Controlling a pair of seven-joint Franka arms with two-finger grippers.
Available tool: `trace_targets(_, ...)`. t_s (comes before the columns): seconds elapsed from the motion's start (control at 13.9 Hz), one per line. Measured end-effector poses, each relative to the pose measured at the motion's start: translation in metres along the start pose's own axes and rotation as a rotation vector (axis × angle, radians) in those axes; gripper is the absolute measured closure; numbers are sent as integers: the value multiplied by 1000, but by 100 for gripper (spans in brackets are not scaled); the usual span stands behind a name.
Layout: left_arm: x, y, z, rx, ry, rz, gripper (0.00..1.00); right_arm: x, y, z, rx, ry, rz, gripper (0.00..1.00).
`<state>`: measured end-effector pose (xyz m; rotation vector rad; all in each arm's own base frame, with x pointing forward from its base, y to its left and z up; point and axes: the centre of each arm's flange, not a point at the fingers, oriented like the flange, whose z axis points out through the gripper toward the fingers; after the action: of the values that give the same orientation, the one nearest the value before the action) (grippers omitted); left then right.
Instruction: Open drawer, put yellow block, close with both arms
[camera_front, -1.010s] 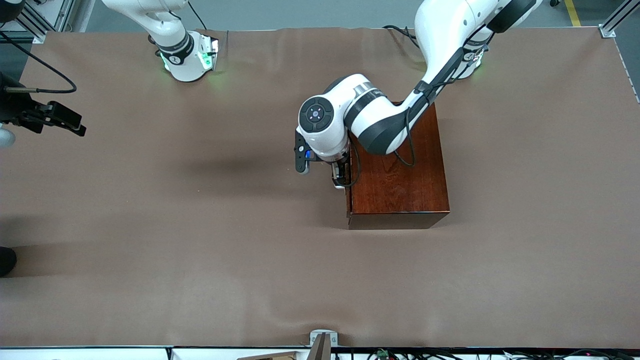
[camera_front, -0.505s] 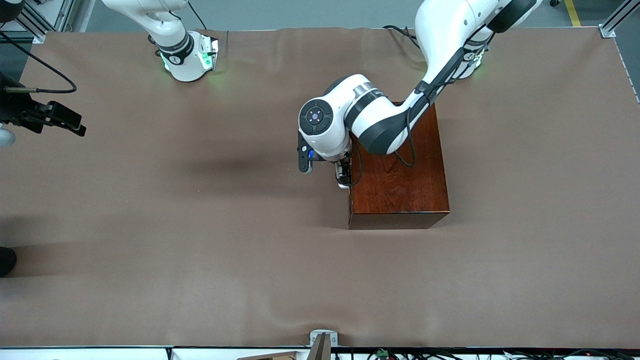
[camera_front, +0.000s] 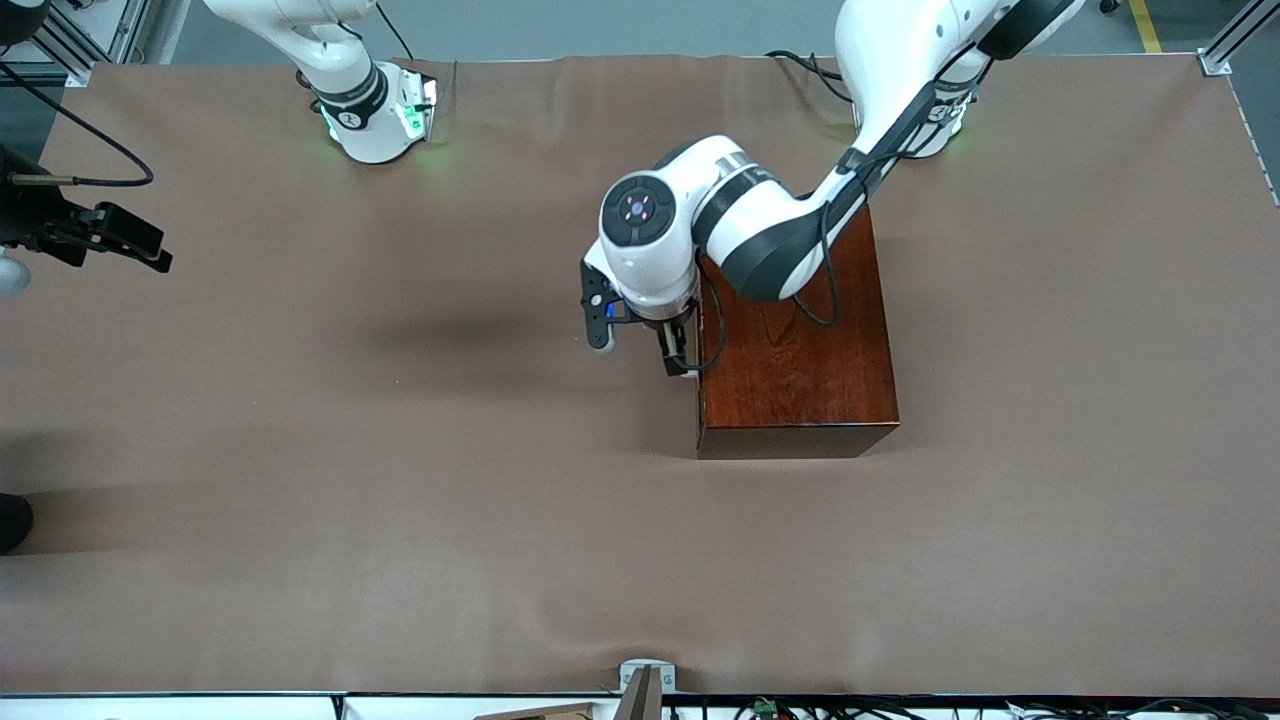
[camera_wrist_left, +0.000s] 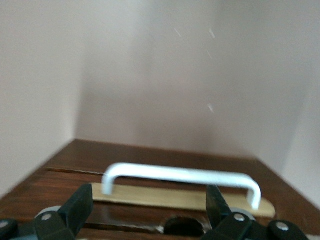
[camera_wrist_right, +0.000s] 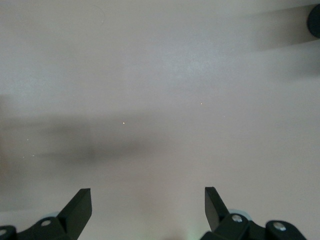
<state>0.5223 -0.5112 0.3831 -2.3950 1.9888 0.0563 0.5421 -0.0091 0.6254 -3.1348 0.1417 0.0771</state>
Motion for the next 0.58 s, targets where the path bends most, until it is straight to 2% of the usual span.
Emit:
trace_targets(0.14, -1, -6, -31, 47, 68, -102, 0, 0, 0, 0, 0, 0, 0, 0)
trace_targets(0.29, -21, -24, -69, 90, 111, -193, 0, 0, 0, 0, 0, 0, 0, 0)
trace_targets(0.43, -65, -61, -111, 137, 141, -282, 0, 0, -1, 0, 0, 0, -1, 0)
trace_targets(0.58, -124, -100, -147, 169, 144, -380, 0, 0, -1, 0, 0, 0, -1, 0)
